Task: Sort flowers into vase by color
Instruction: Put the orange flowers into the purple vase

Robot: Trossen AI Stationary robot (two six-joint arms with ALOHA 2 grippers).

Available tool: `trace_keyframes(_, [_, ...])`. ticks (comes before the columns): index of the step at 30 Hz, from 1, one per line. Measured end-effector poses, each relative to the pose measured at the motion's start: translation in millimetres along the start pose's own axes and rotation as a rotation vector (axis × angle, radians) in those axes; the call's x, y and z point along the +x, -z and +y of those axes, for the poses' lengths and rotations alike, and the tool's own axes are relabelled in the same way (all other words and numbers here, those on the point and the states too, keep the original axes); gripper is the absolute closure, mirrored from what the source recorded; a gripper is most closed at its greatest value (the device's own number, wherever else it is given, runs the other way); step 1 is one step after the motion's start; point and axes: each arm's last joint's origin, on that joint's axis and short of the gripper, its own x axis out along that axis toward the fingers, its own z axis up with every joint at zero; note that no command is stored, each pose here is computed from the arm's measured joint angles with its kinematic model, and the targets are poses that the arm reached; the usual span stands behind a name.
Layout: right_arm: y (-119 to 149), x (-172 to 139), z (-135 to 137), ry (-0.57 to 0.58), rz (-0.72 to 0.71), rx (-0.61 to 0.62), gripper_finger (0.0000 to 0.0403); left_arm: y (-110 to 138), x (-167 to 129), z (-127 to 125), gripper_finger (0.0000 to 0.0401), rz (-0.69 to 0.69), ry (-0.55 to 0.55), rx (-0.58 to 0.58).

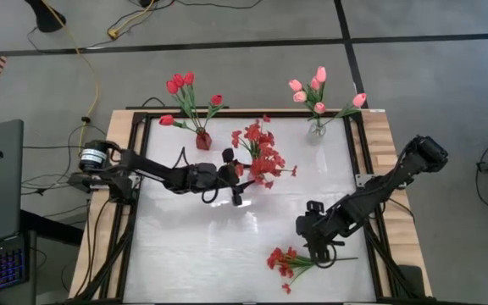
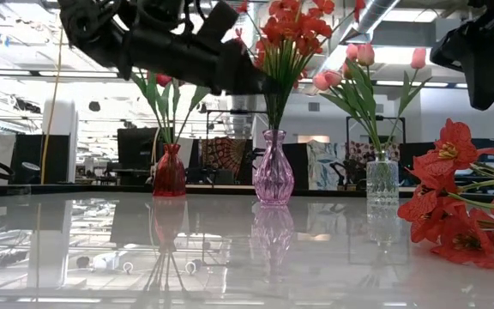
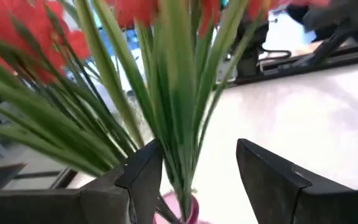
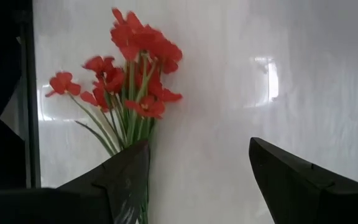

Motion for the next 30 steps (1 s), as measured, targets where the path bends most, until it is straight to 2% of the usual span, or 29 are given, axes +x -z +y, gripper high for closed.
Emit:
trace_keyframes(3, [0.4, 0.2, -2.9, -0.005, 0.031, 0.008, 0.0101, -6.2, -5.4, 3.1, 0.0207, 0.015, 0.011, 0.018])
trace_keyframes(13, [11.8, -1.2, 3.6, -0.029, 0.113, -0.031, 0.0101, -13.2, -30.6, 3.9, 0.0207, 0.205, 0.077, 0.01])
trace_keyframes(22, [18.7, -21.1, 37.7, -0.129, 0.091, -0.04, 0.0101, -19.7, -56.4, -13.6, 0.0207, 0.317, 0.17, -0.056])
trace_keyframes(30, [37.3, -19.2, 62.5, -0.117, 0.063, -0.083, 0.0101, -19.7, -67.6, -37.8, 0.0207, 0.32, 0.238, -0.045])
